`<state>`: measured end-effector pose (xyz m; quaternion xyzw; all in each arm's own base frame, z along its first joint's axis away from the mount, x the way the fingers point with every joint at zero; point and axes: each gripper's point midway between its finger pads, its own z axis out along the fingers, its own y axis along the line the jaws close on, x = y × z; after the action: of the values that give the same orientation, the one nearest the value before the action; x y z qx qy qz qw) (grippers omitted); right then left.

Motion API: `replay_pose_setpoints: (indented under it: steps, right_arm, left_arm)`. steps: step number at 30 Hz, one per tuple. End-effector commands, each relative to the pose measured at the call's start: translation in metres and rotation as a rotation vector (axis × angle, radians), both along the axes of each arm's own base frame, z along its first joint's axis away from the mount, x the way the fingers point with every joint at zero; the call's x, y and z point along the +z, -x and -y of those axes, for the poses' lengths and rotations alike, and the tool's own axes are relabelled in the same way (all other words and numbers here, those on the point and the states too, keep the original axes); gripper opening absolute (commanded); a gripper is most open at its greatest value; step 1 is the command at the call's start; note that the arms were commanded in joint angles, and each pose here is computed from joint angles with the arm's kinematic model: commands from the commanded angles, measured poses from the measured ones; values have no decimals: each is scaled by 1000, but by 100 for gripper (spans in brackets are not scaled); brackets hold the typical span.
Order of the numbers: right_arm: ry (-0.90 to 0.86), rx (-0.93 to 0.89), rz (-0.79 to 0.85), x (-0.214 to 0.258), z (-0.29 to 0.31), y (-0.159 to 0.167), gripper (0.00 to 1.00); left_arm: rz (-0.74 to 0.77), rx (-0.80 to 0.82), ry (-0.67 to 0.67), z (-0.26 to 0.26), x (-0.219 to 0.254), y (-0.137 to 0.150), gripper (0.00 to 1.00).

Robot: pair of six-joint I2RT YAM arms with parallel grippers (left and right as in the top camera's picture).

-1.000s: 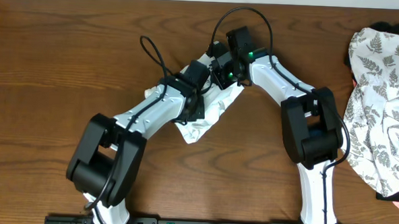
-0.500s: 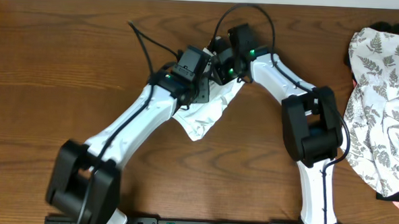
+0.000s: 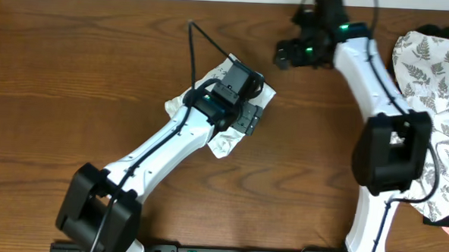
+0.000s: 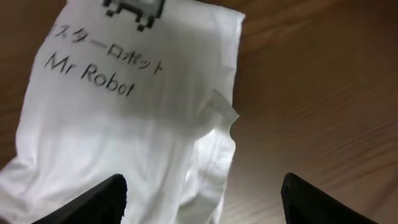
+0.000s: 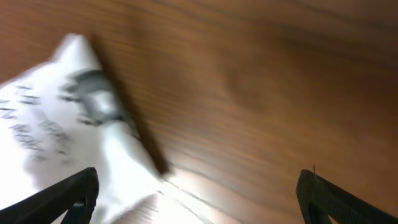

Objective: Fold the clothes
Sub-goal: 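Release the right gripper and retract it to the upper right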

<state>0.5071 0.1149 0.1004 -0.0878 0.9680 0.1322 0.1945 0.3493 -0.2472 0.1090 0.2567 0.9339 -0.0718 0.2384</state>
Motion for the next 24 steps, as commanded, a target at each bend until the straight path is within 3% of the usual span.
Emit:
replay_pose_setpoints:
  steps: [1, 12, 24]
  right_arm:
    - [106, -117, -40, -6, 51, 4, 99]
    - [181, -305, -129, -15, 147, 20, 99]
    - [179, -343, -149, -16, 165, 25, 99]
  left_arm:
    - [-19, -113, -127, -6, -37, 0, 84]
    - [-46, -90, -204, -7, -81, -7, 87]
    - [-18, -20, -240, -1, -93, -7, 86]
